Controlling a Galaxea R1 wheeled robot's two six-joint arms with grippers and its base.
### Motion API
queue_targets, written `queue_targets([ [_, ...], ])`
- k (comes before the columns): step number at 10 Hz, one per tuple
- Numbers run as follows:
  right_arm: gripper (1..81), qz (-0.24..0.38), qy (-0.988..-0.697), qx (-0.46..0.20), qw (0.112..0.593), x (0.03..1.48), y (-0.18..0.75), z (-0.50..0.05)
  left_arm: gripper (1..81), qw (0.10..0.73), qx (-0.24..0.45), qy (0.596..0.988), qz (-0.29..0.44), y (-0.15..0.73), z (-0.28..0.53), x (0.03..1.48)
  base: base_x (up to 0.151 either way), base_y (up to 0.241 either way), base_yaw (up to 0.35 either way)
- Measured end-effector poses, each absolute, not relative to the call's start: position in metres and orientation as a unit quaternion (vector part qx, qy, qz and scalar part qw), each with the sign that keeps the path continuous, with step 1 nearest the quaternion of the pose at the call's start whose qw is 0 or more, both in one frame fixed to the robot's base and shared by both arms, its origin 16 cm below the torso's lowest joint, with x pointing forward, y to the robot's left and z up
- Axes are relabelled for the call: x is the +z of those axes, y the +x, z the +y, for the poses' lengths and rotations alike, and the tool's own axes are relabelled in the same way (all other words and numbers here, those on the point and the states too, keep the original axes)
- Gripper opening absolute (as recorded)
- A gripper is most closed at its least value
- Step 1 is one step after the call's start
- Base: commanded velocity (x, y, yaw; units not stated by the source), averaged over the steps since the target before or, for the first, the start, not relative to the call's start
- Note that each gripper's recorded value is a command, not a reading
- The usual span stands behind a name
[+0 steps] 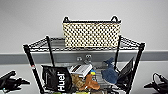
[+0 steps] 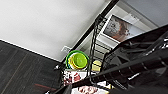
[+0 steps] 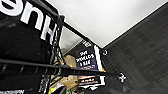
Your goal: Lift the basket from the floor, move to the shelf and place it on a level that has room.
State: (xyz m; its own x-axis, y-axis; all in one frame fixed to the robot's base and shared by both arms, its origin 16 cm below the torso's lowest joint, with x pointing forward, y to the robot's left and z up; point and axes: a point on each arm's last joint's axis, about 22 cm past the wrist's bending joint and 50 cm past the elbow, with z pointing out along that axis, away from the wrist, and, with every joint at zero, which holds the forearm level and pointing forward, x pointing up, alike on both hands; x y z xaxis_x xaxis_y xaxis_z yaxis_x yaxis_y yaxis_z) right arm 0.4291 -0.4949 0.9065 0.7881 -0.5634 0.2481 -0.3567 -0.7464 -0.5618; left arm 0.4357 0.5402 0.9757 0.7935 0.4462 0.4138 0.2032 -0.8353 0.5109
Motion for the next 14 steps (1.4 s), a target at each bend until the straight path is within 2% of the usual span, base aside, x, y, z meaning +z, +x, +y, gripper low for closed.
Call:
queue_targets([
  [8,81.1,0.243,-0.932,-0.132,0.235,0.754,0.364,-0.456,81.1,0.231,0.204,0.937,0.163,0.384,0.492,0.841,0.000,0.000,0.000],
  [12,81.1,0.227,-0.938,-0.099,0.242,0.678,0.325,-0.407,81.1,0.259,0.161,0.941,0.145,0.342,0.429,0.764,0.000,0.000,0.000],
  [14,81.1,0.226,-0.941,-0.093,0.234,0.653,0.309,-0.403,81.1,0.269,0.148,0.940,0.146,0.324,0.407,0.734,0.000,0.000,0.000],
])
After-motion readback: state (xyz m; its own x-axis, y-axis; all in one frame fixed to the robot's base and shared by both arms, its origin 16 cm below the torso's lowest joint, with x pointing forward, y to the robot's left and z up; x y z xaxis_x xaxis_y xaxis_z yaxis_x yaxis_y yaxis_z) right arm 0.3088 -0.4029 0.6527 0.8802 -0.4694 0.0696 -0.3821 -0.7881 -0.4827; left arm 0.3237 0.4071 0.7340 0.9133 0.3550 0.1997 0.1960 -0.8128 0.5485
